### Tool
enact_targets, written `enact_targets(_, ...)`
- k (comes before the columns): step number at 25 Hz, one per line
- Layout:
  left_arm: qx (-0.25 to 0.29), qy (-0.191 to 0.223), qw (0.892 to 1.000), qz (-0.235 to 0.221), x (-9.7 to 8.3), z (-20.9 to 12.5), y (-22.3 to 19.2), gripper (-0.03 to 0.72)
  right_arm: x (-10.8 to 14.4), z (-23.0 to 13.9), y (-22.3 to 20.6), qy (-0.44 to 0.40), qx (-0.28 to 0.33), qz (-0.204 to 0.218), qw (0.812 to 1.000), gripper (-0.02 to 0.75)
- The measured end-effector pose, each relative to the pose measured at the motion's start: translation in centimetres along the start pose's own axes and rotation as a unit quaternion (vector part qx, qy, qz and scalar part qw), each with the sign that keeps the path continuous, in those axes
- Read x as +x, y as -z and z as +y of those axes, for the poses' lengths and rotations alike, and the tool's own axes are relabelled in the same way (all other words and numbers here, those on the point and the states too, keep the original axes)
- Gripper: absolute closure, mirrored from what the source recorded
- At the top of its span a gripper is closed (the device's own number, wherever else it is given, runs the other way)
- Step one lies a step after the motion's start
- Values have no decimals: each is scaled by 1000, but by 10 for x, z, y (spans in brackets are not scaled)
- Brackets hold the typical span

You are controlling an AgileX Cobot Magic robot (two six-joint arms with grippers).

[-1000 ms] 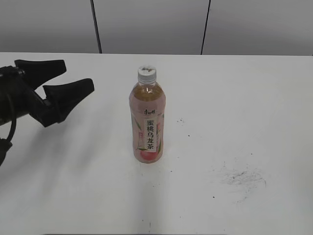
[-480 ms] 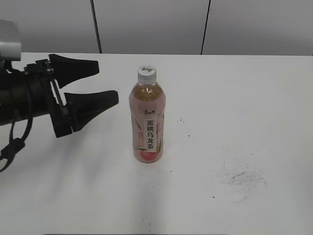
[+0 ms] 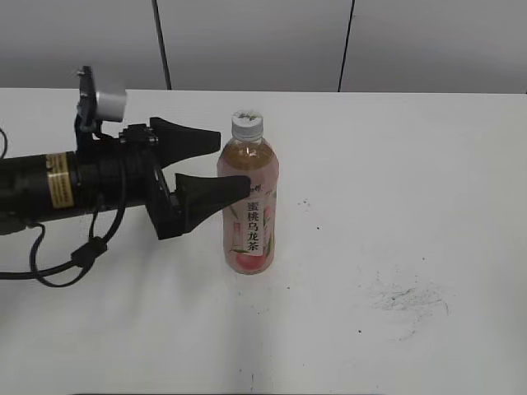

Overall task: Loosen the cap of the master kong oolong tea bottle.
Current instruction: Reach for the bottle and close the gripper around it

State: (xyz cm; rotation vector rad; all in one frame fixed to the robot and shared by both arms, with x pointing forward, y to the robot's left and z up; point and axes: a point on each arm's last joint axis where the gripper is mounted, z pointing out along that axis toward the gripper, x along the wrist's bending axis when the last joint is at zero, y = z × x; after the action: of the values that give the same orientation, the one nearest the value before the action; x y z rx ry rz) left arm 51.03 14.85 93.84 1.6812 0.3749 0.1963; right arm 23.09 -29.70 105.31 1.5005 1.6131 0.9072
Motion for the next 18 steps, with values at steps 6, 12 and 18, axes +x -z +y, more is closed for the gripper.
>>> enact_targets(6, -8, 20, 1000, -9, 14, -15, -14, 93, 0, 0, 0, -1, 0, 0, 1000, 150)
enact_targets(12, -9, 18, 999, -26, 15, -18, -30, 97, 0, 0, 0, -1, 0, 0, 1000, 150)
enact_targets(18, -17, 13, 999, -26, 10, -12, -46, 97, 0, 0, 0, -1, 0, 0, 1000, 150)
